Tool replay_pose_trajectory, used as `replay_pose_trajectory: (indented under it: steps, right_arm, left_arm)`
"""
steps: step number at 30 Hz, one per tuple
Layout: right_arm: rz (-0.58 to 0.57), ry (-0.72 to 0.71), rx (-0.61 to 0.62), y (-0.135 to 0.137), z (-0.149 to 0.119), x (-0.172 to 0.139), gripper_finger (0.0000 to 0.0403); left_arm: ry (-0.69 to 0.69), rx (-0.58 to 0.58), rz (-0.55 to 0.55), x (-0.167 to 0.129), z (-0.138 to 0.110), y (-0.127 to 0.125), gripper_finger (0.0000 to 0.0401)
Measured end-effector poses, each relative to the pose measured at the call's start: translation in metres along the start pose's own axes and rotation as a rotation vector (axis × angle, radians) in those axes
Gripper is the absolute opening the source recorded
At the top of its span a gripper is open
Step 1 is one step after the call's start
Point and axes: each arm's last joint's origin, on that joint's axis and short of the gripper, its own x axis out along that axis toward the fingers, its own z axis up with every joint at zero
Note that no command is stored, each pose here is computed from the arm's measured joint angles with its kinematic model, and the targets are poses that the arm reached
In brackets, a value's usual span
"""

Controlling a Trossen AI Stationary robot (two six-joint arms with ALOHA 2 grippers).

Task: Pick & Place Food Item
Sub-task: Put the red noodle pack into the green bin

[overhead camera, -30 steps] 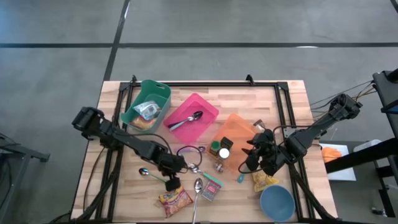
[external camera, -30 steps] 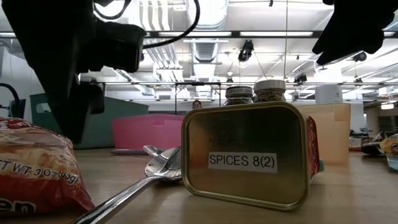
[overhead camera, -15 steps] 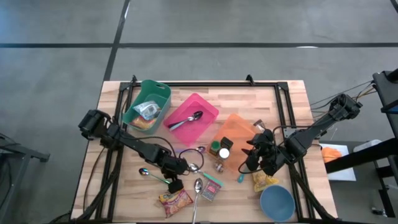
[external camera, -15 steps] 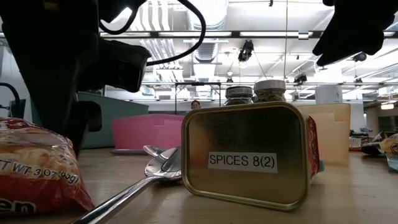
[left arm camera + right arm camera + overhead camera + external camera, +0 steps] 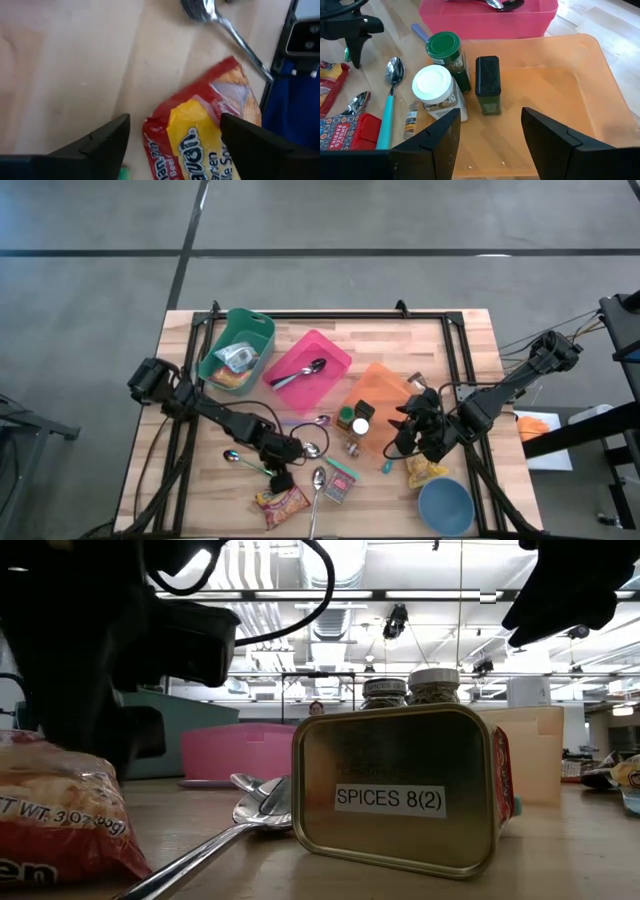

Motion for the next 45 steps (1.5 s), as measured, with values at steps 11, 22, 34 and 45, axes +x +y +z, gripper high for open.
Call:
replay_pose_trajectory:
  steps: [11, 22, 34, 45]
  right_arm:
    - [0.002, -0.001, 0.002, 0.000, 0.000, 0.000, 0.0208]
    - [0.002, -0.001, 0.002, 0.000, 0.000, 0.000, 0.0208]
    - [0.000, 0.000, 0.000, 0.000, -0.001, 0.001, 0.0208]
    - [-0.010, 0.004, -0.012, -0.003, -0.004, 0.003, 0.0208]
  left_arm:
    - [0.004, 0.017, -0.006, 0.006, -0.009, 0.004, 0.0203]
    - [0.016, 0.034, 0.003, 0.006, -0.012, 0.009, 0.0013]
    - [-0.031, 0.071, -0.085, -0.021, -0.012, -0.008, 0.0006]
    - [-0.374, 0.081, 0.005, -0.108, -0.026, -0.025, 0.0006]
